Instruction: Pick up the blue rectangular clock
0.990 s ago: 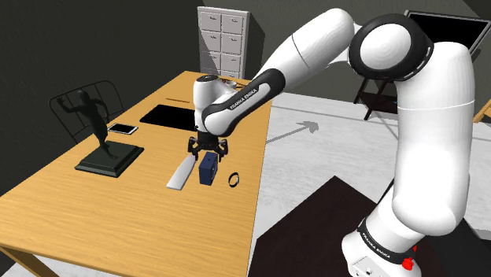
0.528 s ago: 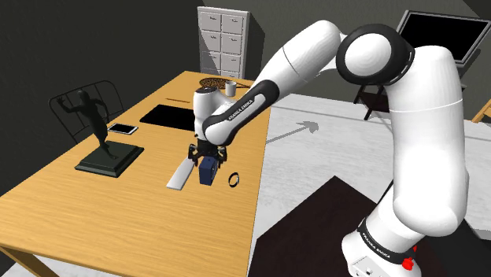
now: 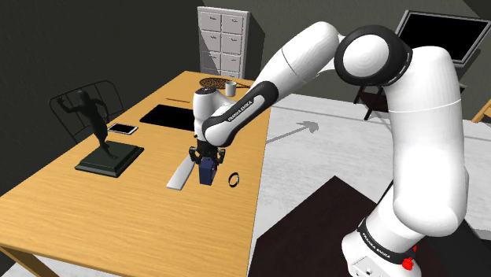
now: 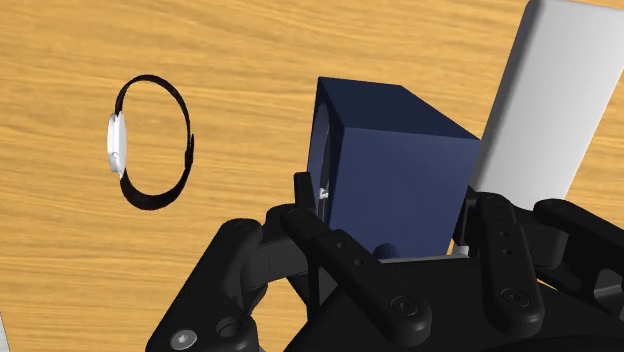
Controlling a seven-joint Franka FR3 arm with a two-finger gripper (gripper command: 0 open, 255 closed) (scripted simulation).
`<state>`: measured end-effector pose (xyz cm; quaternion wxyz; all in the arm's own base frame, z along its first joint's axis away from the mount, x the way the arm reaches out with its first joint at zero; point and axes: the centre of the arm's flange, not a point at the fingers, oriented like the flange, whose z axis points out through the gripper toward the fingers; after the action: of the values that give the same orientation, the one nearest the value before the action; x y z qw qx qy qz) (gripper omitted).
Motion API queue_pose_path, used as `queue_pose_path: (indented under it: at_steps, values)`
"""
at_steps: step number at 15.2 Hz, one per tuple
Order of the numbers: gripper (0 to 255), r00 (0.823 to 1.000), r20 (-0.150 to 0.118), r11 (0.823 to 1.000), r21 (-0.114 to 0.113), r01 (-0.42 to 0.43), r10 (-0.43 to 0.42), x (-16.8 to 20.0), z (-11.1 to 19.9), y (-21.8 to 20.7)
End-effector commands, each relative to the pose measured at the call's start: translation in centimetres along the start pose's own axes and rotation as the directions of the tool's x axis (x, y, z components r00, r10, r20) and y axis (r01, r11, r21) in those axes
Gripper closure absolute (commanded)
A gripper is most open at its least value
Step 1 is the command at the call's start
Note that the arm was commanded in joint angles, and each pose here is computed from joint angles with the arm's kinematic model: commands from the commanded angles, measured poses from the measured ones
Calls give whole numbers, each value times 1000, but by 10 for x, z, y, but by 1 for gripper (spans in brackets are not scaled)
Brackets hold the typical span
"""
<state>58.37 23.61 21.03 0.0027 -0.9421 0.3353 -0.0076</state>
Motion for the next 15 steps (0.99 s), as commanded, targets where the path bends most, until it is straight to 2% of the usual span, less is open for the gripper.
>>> queue_pose_path:
  at_steps: [1,3,15]
  values:
    - [255,1000,1,1000,-1,1,-1,0,1,0]
    - [255,1000,1,1000,-1,1,-1,-1,1,1]
    - [255,1000,1,1000,-1,1,-1,0,-62,0]
